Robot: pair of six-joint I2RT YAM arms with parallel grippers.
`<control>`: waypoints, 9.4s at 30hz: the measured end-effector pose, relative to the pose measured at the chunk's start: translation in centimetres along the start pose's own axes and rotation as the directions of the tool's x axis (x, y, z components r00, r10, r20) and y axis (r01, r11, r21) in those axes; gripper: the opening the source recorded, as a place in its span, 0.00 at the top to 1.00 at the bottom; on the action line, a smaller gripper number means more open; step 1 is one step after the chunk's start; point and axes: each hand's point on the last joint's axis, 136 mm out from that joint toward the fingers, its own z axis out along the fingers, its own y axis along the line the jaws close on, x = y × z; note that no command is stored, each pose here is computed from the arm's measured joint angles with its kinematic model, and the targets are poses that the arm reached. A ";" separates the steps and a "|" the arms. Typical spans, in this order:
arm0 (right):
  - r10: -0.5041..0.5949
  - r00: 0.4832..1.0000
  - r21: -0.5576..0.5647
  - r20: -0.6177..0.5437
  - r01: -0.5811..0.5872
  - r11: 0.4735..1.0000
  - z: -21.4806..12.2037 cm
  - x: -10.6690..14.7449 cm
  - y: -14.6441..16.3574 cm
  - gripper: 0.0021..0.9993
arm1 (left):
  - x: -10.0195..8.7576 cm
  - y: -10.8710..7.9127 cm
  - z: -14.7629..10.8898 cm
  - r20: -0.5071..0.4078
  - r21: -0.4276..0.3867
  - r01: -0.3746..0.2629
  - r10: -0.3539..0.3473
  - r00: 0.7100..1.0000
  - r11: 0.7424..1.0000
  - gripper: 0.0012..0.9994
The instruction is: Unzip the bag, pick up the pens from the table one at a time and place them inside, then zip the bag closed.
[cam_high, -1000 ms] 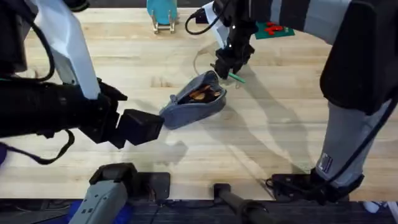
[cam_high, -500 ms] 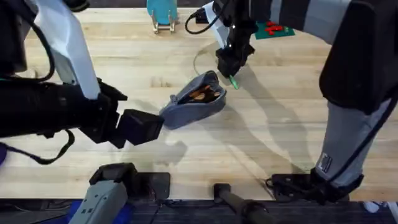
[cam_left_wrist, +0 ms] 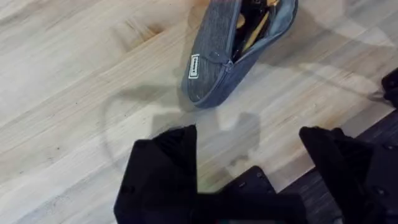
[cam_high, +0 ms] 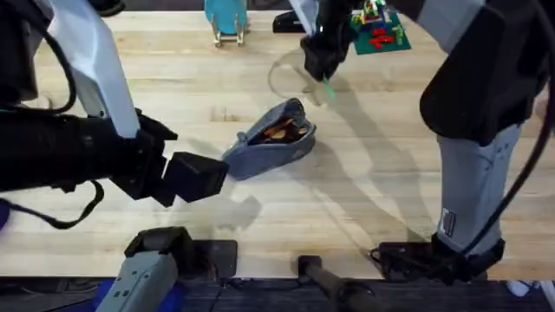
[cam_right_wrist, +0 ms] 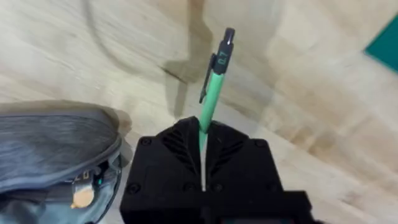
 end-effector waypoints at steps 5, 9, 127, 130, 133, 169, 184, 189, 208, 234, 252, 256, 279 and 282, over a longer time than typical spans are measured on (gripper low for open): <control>-0.082 0.996 -0.030 0.024 0.083 0.996 -2.3 -0.2 0.4 0.97 | 0.0 0.0 0.0 0.000 0.000 0.000 0.000 1.000 1.000 0.00; -0.117 0.993 -0.062 0.013 0.117 0.991 -2.5 0.3 0.9 0.97 | 0.0 0.0 0.0 0.000 0.000 0.000 0.000 1.000 1.000 0.00; -0.825 -0.032 0.003 0.564 0.999 -0.036 -1.2 8.6 15.8 0.96 | 0.0 0.0 0.0 0.000 0.000 0.000 0.000 1.000 1.000 0.00; -0.825 -0.032 0.004 0.564 0.999 -0.036 -1.2 8.6 15.8 0.64 | 0.0 0.0 0.0 0.000 0.000 0.000 0.000 1.000 1.000 0.00; -0.826 -0.034 0.008 0.563 0.999 -0.036 -1.2 8.5 15.8 0.21 | 0.0 0.0 0.0 0.000 0.000 0.000 0.000 1.000 1.000 0.00; -0.717 0.386 -0.095 0.581 0.907 0.411 -11.8 5.6 14.8 0.00 | 0.0 0.0 0.0 0.000 -0.001 0.000 0.000 1.000 1.000 0.00; -0.403 0.793 -0.376 0.456 0.582 0.721 -12.9 5.7 14.7 0.00 | 0.0 0.5 0.0 -0.003 -0.027 -0.005 0.005 1.000 1.000 0.00; -0.367 0.823 -0.400 0.433 0.541 0.740 -12.9 5.8 14.7 0.00 | -0.4 0.8 0.0 0.008 -0.042 -0.027 0.028 1.000 0.999 0.00; -0.369 0.838 -0.346 0.402 0.512 0.786 -12.3 5.5 13.6 0.00 | -1.3 -1.4 0.0 0.100 0.054 -0.387 0.381 0.919 0.920 0.00; -0.370 0.839 -0.345 0.399 0.511 0.788 -12.2 5.5 13.5 0.00 | 3.4 -1.4 6.9 0.246 0.238 -0.396 0.339 0.908 0.887 0.00; -0.369 0.841 -0.347 0.395 0.508 0.788 -12.2 5.6 13.5 0.00 | 5.0 0.7 9.2 0.313 0.148 -0.443 0.383 0.869 0.884 0.00; -0.360 0.847 -0.352 0.391 0.499 0.792 -12.2 5.6 13.5 0.00 | 4.8 1.6 9.1 0.320 0.109 -0.435 0.383 0.866 0.894 0.00; -0.349 0.853 -0.356 0.388 0.488 0.796 -12.2 5.6 13.5 0.00 | 4.6 3.5 10.2 0.382 0.109 -0.362 0.297 0.875 0.926 0.00; -0.349 0.853 -0.356 0.388 0.488 0.796 -12.2 5.6 13.5 0.00 | 4.6 3.6 10.6 0.390 0.142 -0.345 0.268 0.881 0.928 0.00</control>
